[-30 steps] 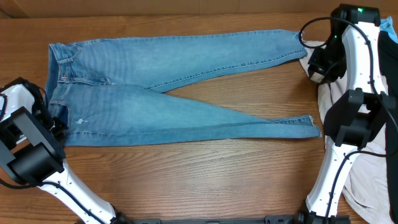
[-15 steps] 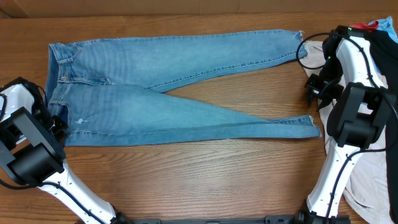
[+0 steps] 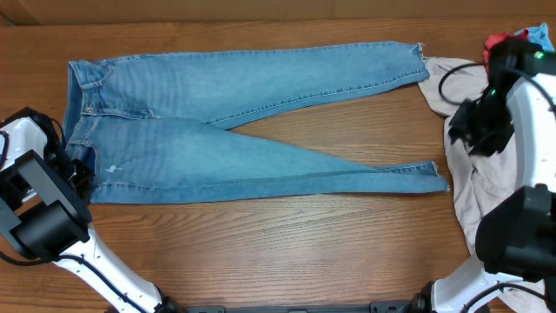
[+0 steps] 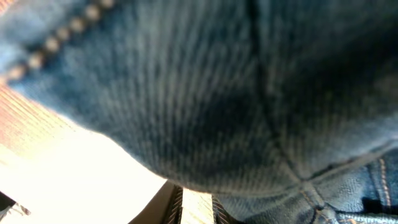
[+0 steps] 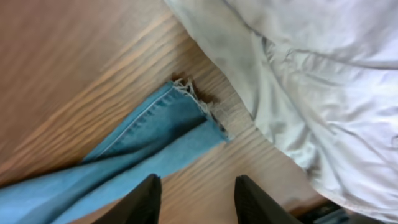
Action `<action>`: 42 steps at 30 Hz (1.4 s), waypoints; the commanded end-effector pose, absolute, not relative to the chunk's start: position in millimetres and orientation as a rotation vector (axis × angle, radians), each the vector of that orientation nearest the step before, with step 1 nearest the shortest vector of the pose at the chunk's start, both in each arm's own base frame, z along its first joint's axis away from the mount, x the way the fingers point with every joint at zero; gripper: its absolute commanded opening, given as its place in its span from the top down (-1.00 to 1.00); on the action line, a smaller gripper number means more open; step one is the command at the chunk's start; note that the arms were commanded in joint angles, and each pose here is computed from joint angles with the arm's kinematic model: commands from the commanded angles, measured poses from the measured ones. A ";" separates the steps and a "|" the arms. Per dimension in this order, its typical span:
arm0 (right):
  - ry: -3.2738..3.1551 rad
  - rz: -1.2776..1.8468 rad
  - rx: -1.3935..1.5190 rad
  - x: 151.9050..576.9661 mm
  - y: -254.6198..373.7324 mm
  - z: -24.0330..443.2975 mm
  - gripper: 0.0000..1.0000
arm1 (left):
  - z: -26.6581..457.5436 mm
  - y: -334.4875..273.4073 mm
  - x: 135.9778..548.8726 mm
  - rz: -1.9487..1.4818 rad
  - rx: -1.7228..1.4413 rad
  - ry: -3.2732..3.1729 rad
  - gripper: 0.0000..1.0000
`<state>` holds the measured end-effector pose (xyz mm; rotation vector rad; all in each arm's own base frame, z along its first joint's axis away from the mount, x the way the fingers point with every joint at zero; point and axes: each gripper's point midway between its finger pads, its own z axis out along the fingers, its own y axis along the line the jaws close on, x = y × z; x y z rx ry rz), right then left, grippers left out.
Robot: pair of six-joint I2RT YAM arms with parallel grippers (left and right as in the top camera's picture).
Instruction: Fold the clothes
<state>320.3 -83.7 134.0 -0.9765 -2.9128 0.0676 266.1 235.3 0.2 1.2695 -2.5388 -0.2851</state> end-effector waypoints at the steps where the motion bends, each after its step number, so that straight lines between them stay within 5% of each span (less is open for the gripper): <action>1: -2.795 0.050 -0.951 300.2 -76.1 87.9 0.11 | -8.8 225.0 278.0 -0.167 1.295 -2.568 0.58; 9: -2.802 -0.014 -0.960 288.7 -65.8 24.1 -0.06 | -9.3 223.5 280.0 -0.147 1.291 -2.577 0.60; 11: -2.821 -0.029 -0.966 292.3 -65.1 19.5 0.20 | -9.3 223.3 280.0 -0.147 1.290 -2.577 0.60; 14: -2.850 -0.098 -0.971 303.4 -60.0 22.7 0.92 | -9.4 222.2 280.2 -0.138 1.290 -2.576 0.59; 24: -3.209 -0.509 -0.862 410.5 -47.8 141.0 0.92 | -9.2 221.7 279.6 -0.135 1.274 -2.580 0.59; 28: -3.297 -0.428 -0.886 419.5 -60.0 192.8 0.92 | -8.9 221.3 278.9 -0.134 1.270 -2.578 0.59; 33: -3.161 -0.012 -0.929 374.1 -91.4 182.0 0.89 | -9.0 221.4 279.1 -0.133 1.268 -2.581 0.59; 34: -3.122 0.033 -0.920 364.6 -93.8 175.6 0.74 | -9.0 221.5 279.2 -0.133 1.268 -2.581 0.59; 36: -3.033 0.133 -0.893 342.6 -98.9 161.3 0.07 | -9.0 221.5 279.2 -0.133 1.268 -2.581 0.59; 42: -2.884 0.186 -0.851 307.7 -99.3 120.4 0.09 | -9.0 221.4 279.1 -0.133 1.268 -2.581 0.59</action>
